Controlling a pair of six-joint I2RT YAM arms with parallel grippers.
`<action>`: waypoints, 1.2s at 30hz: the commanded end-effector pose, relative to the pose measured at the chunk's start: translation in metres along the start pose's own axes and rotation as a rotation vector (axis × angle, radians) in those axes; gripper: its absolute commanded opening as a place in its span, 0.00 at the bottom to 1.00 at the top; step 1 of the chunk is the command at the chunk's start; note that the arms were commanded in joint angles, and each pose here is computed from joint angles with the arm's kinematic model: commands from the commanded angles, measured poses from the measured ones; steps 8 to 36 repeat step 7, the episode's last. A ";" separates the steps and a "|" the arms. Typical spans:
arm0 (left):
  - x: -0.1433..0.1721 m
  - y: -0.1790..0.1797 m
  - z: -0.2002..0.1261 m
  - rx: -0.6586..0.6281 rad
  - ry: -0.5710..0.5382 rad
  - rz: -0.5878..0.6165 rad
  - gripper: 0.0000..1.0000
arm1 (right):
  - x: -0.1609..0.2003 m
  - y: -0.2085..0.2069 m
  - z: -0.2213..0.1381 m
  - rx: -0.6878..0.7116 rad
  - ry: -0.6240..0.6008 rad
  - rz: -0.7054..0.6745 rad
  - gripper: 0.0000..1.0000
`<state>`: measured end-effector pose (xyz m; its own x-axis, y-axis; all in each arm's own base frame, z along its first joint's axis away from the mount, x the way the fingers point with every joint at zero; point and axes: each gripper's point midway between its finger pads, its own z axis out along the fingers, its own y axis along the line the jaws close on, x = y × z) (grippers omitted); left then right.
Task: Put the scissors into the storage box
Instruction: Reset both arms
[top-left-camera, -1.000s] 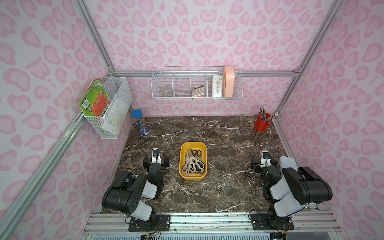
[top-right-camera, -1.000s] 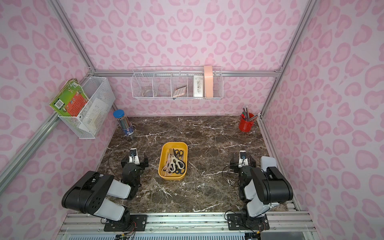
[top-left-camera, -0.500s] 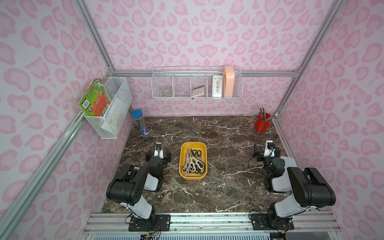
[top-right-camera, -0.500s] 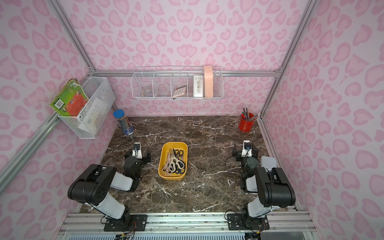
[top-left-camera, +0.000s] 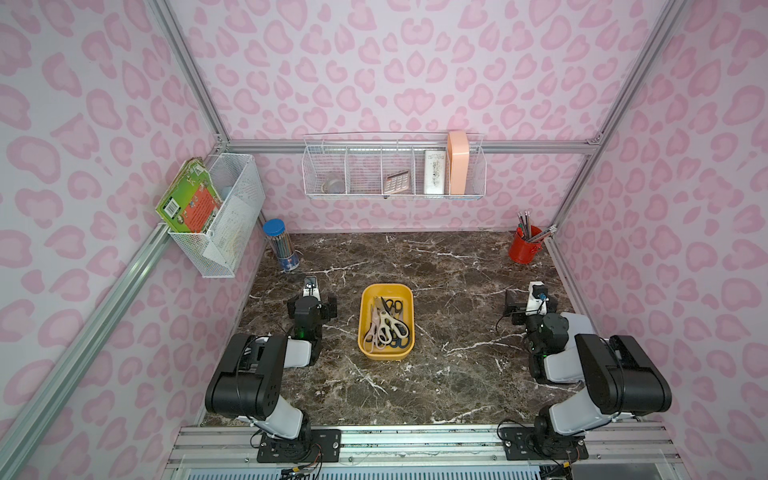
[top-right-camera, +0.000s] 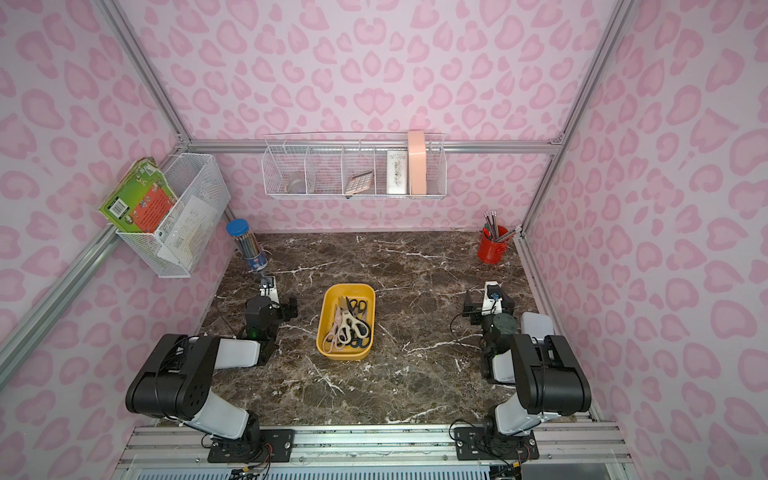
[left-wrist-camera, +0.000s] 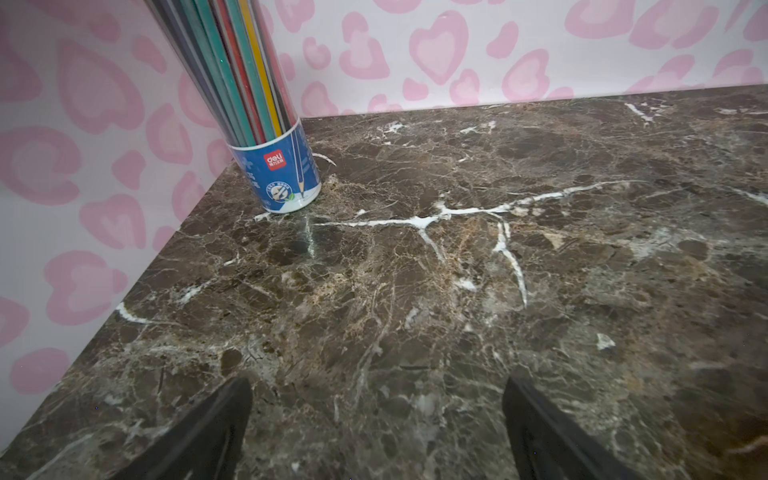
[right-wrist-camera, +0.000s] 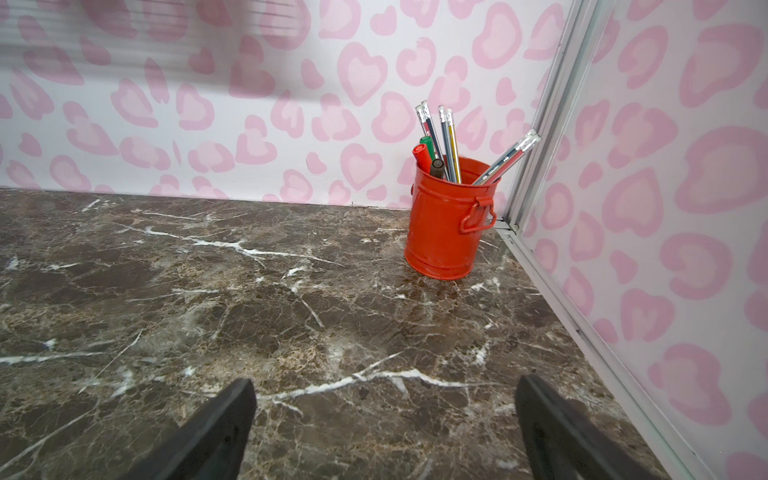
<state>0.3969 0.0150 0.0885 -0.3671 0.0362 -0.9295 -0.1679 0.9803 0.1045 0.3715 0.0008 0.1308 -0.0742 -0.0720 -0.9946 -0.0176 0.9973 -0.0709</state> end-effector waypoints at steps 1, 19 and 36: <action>-0.001 -0.001 0.001 0.006 -0.001 -0.004 0.99 | -0.002 0.002 0.002 -0.010 -0.005 0.015 1.00; -0.002 -0.001 0.000 0.006 -0.004 -0.006 0.99 | -0.002 0.001 0.001 -0.010 -0.005 0.014 1.00; -0.002 -0.001 0.000 0.006 -0.004 -0.006 0.99 | -0.002 0.001 0.001 -0.010 -0.005 0.014 1.00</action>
